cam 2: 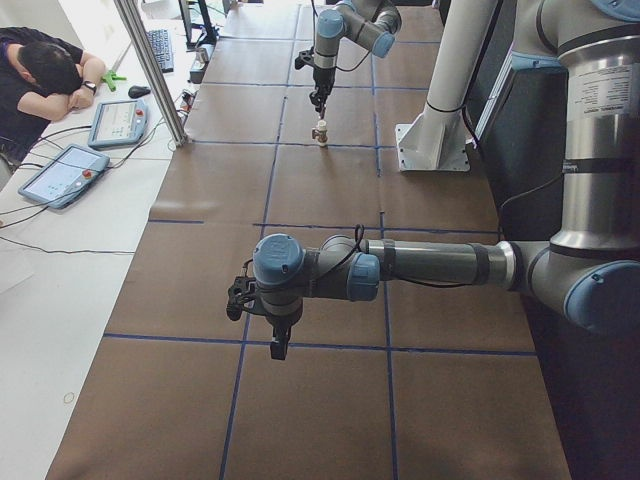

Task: Assemble PPR valve and pipe with both arms
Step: 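Lower the tee fitting onto the valve top and press it in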

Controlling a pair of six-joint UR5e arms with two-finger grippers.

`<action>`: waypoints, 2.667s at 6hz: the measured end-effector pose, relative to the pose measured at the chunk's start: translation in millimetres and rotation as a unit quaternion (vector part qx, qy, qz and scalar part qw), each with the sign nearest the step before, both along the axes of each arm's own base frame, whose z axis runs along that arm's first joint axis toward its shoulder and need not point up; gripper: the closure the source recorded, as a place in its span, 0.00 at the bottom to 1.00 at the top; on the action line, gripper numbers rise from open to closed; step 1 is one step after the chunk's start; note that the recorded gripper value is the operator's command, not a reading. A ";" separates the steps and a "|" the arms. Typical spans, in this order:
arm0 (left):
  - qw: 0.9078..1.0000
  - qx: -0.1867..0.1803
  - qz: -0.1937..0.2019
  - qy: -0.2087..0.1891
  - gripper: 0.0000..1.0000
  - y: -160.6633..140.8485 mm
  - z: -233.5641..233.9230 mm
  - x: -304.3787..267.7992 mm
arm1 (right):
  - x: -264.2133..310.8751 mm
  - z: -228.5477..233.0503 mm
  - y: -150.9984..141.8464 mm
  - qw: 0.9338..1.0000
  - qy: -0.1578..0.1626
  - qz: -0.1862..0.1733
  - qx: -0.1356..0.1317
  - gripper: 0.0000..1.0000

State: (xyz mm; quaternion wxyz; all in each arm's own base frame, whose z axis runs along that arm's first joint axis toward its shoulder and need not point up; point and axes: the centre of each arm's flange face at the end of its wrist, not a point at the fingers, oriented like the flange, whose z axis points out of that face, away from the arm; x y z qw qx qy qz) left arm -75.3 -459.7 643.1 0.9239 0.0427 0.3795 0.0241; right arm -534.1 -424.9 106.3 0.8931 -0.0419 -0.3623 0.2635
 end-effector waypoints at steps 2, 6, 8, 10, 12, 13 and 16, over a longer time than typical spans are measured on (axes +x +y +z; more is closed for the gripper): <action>1.000 0.000 0.000 0.000 0.00 0.0 -0.3 0.0 | -2.4 5.9 -8.9 1.000 0.002 0.008 -0.006 1.00; 1.000 0.000 0.001 0.000 0.00 -0.1 0.0 0.5 | -11.7 11.5 -5.8 1.000 0.008 0.003 -0.010 1.00; 1.000 0.001 0.001 0.000 0.00 -0.3 -0.3 0.5 | -17.0 13.6 0.6 1.000 0.010 -0.003 -0.011 1.00; 1.000 0.001 0.001 0.000 0.00 -0.5 -0.4 0.5 | -19.2 16.3 3.6 1.000 0.012 -0.006 -0.012 1.00; 1.000 0.001 0.001 0.000 0.00 -0.8 -0.7 0.5 | -20.6 16.8 4.9 1.000 0.011 -0.007 -0.012 1.00; 1.000 0.001 0.001 0.000 0.00 -0.8 -0.7 0.5 | -21.9 17.1 6.2 1.000 0.011 -0.008 -0.012 1.00; 1.000 0.001 0.001 0.000 0.00 -0.7 -0.1 0.5 | -38.8 27.5 1.9 1.000 0.005 -0.011 -0.008 0.55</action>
